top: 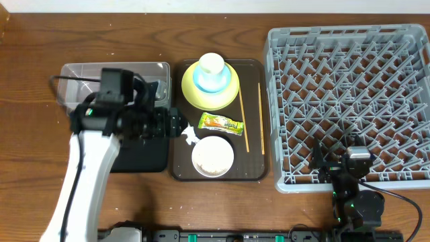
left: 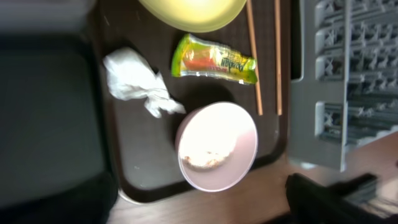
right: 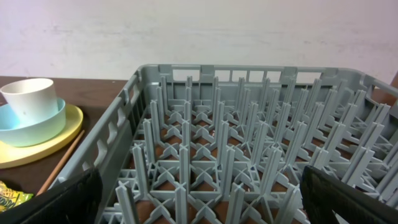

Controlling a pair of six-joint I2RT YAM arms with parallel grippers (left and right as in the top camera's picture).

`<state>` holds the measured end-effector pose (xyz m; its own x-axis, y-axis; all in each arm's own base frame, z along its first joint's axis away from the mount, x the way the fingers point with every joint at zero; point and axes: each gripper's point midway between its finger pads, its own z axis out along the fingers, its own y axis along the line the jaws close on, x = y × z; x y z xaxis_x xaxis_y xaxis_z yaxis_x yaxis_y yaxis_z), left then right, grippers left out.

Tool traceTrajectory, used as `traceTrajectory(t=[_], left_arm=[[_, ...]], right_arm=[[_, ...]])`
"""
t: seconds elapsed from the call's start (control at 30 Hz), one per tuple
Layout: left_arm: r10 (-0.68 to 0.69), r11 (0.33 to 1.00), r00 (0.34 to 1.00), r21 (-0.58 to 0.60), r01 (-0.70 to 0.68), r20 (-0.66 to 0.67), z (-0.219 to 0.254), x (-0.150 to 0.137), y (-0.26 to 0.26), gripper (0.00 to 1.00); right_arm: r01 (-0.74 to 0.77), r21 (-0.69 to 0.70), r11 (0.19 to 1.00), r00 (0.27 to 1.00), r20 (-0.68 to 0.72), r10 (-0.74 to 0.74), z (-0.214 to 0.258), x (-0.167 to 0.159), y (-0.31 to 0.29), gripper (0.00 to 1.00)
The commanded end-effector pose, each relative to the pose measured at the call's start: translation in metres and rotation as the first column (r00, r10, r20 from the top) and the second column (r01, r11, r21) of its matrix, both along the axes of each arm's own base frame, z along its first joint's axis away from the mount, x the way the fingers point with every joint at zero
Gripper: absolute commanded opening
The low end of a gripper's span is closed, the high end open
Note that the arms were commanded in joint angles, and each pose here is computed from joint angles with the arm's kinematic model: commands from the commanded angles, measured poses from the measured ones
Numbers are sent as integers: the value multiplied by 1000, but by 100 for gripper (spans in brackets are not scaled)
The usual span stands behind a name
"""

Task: Sort waste into correct bins and load items into the dishwasher rack
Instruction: 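Move the left gripper over the white tissue and grasp it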

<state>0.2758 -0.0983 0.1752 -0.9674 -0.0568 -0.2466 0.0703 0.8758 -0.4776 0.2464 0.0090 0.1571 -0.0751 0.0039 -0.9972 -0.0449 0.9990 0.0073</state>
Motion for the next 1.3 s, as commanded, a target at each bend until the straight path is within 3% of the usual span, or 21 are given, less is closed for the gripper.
traceTrajectory(t=[0.0, 0.1, 0.2, 0.23, 0.27, 0.43, 0.53, 0.57, 0.63, 0.73, 0.87, 1.07, 1.17, 1.27], left_arm=[[-9, 999, 995, -50, 5, -96, -15, 3, -11, 63], [17, 1000, 983, 8, -16, -183, -38, 2, -14, 37], [117, 982, 969, 171, -80, -219, -57, 2, -7, 19], [151, 969, 965, 225, -102, -212, -61, 2, -6, 8], [183, 951, 964, 284, -123, -193, -63, 2, -5, 6], [282, 808, 959, 539, -236, -3, -62, 4, 0, 6], [313, 711, 932, 605, -358, 184, -52, 14, 0, 8], [336, 687, 910, 599, -412, 241, -49, 18, -1, 13], [386, 676, 872, 552, -489, 300, -47, 24, -9, 34], [404, 692, 857, 505, -515, 321, -47, 32, -17, 50], [433, 693, 840, 476, -542, 326, -46, 36, -19, 50], [592, 629, 744, 400, -667, 311, -56, 34, -18, 50], [647, 586, 702, 395, -707, 296, -68, 32, -15, 41], [650, 580, 701, 405, -707, 292, -81, 34, -16, 40]], right_arm=[[-4, -14, 1000, 1000, -3, 4, -1, 0, 1, 99], [-4, -14, 1000, 1000, -3, 4, -1, 0, 1, 99], [-4, -14, 1000, 1000, -3, 4, -1, 0, 1, 99], [-4, -14, 1000, 1000, -3, 4, -1, 0, 1, 99], [-4, -14, 1000, 1000, -3, 4, -1, 0, 1, 99], [-4, -14, 1000, 1000, -3, 4, -1, 0, 1, 99], [-4, -14, 1000, 1000, -3, 4, -1, 0, 1, 99], [-4, -14, 1000, 1000, -3, 4, -1, 0, 1, 99], [-4, -14, 1000, 1000, -3, 4, -1, 0, 1, 99], [-4, -14, 1000, 1000, -3, 4, -1, 0, 1, 99], [-4, -14, 1000, 1000, -3, 4, -1, 0, 1, 99], [-4, -14, 1000, 1000, -3, 4, -1, 0, 1, 99], [-4, -14, 1000, 1000, -3, 4, -1, 0, 1, 99], [-4, -14, 1000, 1000, -3, 4, -1, 0, 1, 99]])
